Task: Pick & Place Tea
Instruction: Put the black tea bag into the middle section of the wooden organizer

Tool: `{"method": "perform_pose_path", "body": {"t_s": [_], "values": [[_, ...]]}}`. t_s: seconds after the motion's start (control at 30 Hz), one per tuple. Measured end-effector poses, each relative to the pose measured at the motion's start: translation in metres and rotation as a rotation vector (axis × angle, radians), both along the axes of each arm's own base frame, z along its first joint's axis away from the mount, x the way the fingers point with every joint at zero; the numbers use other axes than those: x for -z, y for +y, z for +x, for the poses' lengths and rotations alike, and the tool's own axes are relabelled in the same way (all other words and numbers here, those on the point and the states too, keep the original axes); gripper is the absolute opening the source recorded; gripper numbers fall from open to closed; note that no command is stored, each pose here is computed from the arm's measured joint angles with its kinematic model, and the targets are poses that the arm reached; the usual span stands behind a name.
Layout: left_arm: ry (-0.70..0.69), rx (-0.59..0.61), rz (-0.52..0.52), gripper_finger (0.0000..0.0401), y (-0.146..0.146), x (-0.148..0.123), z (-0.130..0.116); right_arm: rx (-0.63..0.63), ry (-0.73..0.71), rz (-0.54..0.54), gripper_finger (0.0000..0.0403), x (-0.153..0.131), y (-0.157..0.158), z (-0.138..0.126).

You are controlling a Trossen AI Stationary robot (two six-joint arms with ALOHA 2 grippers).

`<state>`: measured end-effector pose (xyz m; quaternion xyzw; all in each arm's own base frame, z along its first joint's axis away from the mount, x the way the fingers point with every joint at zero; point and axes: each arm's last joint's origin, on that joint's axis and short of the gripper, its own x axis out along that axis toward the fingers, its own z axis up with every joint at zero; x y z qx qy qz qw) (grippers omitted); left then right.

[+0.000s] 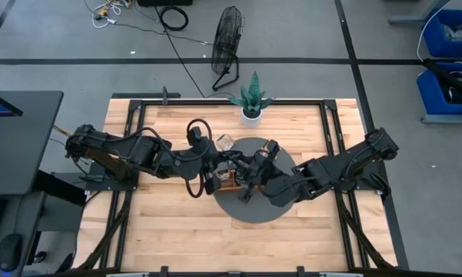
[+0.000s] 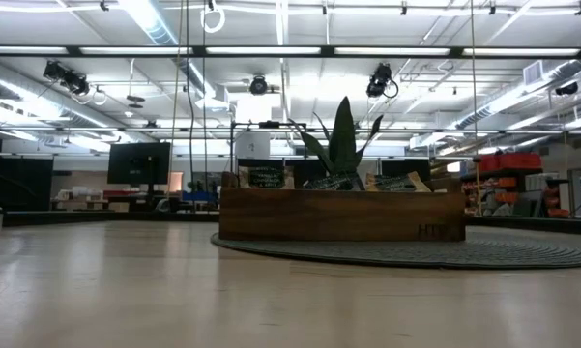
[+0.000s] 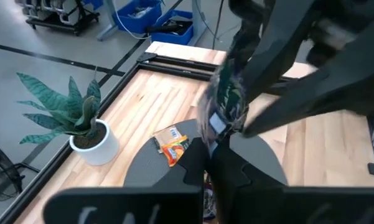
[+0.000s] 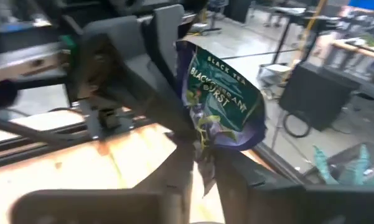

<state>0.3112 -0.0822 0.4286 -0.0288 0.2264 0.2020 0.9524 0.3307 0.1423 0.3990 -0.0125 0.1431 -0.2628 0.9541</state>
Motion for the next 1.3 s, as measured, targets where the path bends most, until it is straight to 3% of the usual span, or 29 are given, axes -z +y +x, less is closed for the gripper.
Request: {"method": "perform_pose_path", "body": {"t_s": [0.3, 0.43, 0.8, 0.97, 1.3], "values": [[0.022, -0.002, 0.013, 0.0008, -0.001, 0.002, -0.001, -0.113, -0.029, 0.077, 0.0209, -0.028, -0.011, -0.028], [0.036, -0.001, 0.015, 0.0007, -0.001, 0.003, -0.002, -0.189, -0.046, 0.102, 0.0244, -0.044, -0.021, -0.043], [0.036, 0.003, 0.012, 0.0007, -0.001, 0.003, -0.002, -0.387, 0.05, 0.226, 0.0247, -0.088, -0.087, -0.041], [0.036, 0.001, 0.012, 0.0007, 0.0, 0.003, -0.002, -0.471, 0.136, 0.286, 0.0247, -0.081, -0.097, -0.023], [0.039, 0.0, 0.018, 0.0007, 0.001, 0.003, -0.001, -0.489, 0.214, 0.256, 0.0243, -0.058, -0.096, 0.007]]}}
